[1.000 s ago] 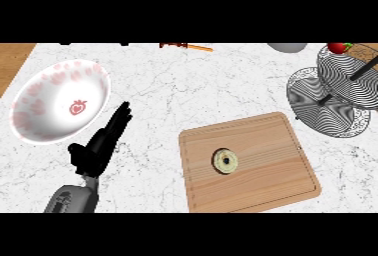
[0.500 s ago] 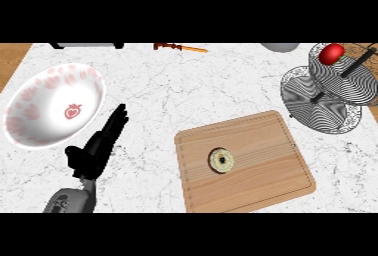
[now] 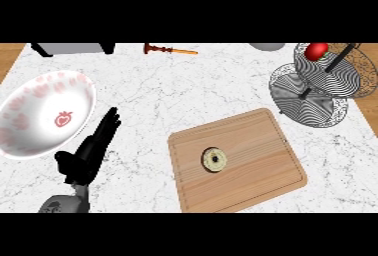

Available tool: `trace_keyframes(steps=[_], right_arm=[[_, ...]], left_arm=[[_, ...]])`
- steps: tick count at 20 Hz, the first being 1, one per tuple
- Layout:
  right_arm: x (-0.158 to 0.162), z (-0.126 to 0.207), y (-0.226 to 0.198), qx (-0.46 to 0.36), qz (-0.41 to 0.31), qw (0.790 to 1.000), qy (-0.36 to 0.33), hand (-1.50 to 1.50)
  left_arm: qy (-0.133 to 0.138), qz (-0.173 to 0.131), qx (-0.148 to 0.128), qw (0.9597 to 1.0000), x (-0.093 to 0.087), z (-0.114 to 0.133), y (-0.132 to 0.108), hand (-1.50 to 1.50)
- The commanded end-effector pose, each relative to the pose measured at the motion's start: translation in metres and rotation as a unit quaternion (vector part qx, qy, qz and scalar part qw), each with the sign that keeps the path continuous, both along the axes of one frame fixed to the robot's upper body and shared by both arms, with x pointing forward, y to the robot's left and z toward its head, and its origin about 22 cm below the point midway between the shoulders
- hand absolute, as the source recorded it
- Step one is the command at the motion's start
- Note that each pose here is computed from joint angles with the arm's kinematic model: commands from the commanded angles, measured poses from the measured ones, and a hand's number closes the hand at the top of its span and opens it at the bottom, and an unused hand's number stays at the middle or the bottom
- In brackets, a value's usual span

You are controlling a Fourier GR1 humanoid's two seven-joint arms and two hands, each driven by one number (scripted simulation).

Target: Pick the tomato from the cutting board and place it in the tiered basket

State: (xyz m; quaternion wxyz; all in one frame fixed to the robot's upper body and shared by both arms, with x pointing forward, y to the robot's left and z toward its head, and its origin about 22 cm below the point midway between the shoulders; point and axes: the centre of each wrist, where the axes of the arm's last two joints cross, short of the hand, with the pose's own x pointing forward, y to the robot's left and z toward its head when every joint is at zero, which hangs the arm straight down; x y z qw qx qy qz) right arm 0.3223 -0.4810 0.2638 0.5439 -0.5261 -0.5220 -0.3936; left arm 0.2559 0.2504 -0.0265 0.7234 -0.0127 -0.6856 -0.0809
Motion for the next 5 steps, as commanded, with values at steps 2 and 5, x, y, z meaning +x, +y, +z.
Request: trace_keyframes(steps=[2, 5], right_arm=[[-0.064, -0.003, -0.018, -0.015, 0.000, 1.000, -0.012, -1.50], [-0.101, -0.021, -0.024, -0.012, 0.021, 1.000, 0.007, -1.50]], left_arm=[[0.007, 0.022, 0.010, 0.9997, -0.011, -0.006, 0.024, 0.00], [0.005, 0.031, -0.005, 0.9995, -0.010, -0.003, 0.016, 0.00]])
